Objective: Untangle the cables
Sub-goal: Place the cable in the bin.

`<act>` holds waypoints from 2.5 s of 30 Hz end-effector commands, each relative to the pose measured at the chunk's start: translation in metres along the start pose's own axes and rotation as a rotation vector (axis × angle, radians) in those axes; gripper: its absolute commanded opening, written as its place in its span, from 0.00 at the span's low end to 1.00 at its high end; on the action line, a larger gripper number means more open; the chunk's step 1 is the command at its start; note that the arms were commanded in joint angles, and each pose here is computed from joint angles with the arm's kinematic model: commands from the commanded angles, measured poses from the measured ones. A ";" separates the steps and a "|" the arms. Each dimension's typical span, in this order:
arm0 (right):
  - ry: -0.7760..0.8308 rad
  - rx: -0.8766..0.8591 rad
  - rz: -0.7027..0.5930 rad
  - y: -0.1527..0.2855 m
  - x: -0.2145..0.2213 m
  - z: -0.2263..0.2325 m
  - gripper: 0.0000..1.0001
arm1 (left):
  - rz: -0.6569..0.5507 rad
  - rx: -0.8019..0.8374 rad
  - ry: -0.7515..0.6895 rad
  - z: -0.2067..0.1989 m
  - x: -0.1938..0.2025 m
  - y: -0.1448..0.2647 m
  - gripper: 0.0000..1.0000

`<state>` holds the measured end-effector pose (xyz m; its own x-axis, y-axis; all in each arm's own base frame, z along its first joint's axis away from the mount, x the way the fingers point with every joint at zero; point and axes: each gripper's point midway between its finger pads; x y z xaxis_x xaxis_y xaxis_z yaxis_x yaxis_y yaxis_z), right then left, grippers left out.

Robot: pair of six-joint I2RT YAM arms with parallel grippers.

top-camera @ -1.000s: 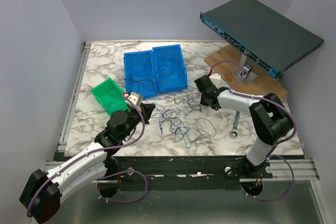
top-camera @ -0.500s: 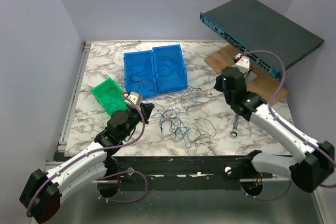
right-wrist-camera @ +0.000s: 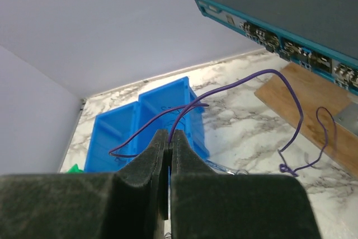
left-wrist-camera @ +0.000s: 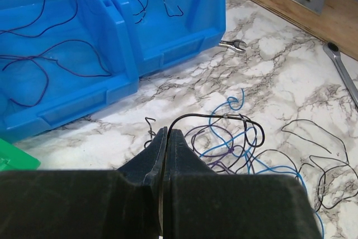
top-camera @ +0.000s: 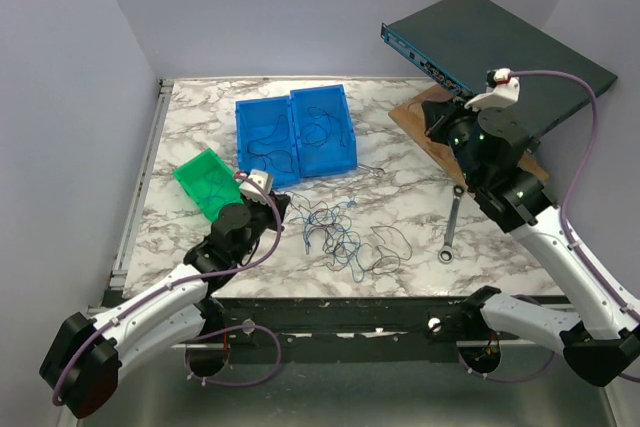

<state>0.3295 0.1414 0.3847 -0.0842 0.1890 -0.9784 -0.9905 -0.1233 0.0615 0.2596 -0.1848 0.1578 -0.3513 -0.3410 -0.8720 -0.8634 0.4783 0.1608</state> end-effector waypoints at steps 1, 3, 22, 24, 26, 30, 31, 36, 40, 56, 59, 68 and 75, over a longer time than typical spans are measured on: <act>0.015 -0.088 -0.007 -0.003 -0.011 0.020 0.01 | -0.016 -0.024 0.003 0.001 -0.008 -0.002 0.00; 0.008 -0.118 -0.013 -0.007 -0.012 0.028 0.01 | -0.020 -0.022 0.004 0.000 -0.010 -0.001 0.00; -0.038 -0.644 0.024 -0.066 0.006 0.158 0.01 | 0.113 -0.043 0.222 0.011 0.038 0.036 0.00; -0.043 -0.657 0.021 -0.074 0.005 0.165 0.01 | 0.120 -0.070 0.234 0.014 0.037 0.039 0.00; -0.046 -0.682 0.025 -0.081 0.006 0.173 0.01 | 0.140 -0.124 0.252 0.020 0.038 0.043 0.00; -0.071 -0.799 0.010 -0.083 -0.005 0.199 0.01 | 0.182 -0.226 0.314 0.028 0.040 0.050 0.00; -0.066 -0.834 0.004 -0.081 -0.008 0.208 0.01 | 0.186 -0.256 0.325 0.031 0.040 0.052 0.00; -0.002 -0.930 -0.015 -0.074 -0.010 0.253 0.01 | 0.157 -0.368 0.344 0.045 0.031 0.058 0.00; 0.011 -0.970 -0.014 -0.081 -0.007 0.279 0.01 | 0.129 -0.372 0.344 0.045 0.023 0.060 0.00; 0.055 -0.985 0.130 -0.137 0.095 0.322 0.01 | 0.068 -0.463 0.314 0.064 0.010 0.079 0.00; 0.077 -0.967 0.158 -0.146 0.116 0.321 0.01 | 0.047 -0.471 0.318 0.066 0.006 0.082 0.00; 0.125 -0.903 0.358 -0.163 0.209 0.304 0.63 | 0.009 -0.464 0.324 0.067 0.000 0.083 0.00; 0.201 -0.787 0.361 -0.153 0.182 0.276 0.84 | 0.007 -0.452 0.311 0.066 0.001 0.080 0.00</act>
<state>0.4417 0.4848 0.2295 -0.3194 -0.1269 -0.9391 -0.4748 -0.8362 0.2745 0.2099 -0.0963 0.1332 -0.4195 -0.5930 -0.6873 -0.8920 0.1288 0.4333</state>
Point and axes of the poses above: each gripper's point midway between its finger pads, its own y axis back along the fingers, its own z axis along the line the jaws close on, x = y × z, and after that the axes turned 14 degrees about y, right-handed
